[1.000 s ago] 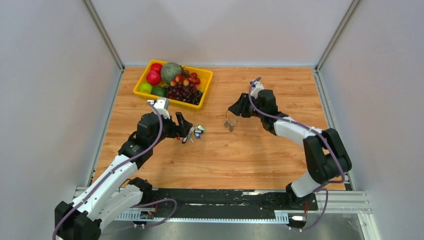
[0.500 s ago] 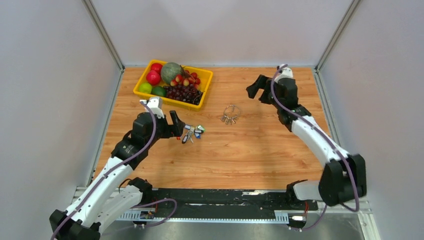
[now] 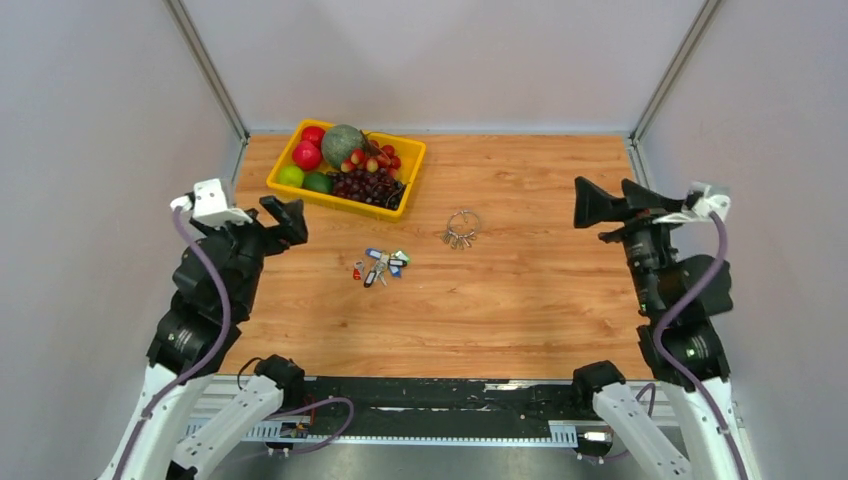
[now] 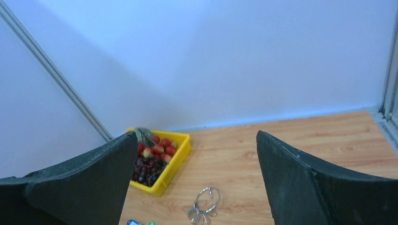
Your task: Remove the keys from the keyring
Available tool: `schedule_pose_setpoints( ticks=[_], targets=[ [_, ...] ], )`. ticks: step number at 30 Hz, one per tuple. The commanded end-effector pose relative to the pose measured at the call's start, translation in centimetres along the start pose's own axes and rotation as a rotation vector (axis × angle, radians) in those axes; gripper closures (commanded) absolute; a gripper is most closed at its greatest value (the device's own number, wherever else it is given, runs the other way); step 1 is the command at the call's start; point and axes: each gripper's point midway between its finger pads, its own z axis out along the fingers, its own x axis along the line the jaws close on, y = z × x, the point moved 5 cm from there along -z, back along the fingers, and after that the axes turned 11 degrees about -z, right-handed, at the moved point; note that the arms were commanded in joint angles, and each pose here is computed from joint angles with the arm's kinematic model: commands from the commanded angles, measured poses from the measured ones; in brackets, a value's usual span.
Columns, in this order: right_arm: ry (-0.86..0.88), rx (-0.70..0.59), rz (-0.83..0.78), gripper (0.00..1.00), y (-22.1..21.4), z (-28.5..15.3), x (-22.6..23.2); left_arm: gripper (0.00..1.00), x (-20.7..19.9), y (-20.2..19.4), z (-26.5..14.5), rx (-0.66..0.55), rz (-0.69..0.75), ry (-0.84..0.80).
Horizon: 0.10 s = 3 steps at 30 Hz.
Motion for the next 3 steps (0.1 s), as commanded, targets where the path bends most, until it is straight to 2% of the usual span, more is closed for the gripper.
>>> schedule_pose_setpoints(
  ticks=[1,3],
  targets=[
    [-0.051,-0.022,-0.03,0.0,1.33,-1.65,-0.81,0.0,0.48,2.83,-1.1,-0.078,0.054,0.044],
    [-0.043,-0.015,-0.027,0.0,1.66,-1.73,-0.64,0.0,0.23,2.66,-0.95,-0.054,0.065,0.036]
  ],
)
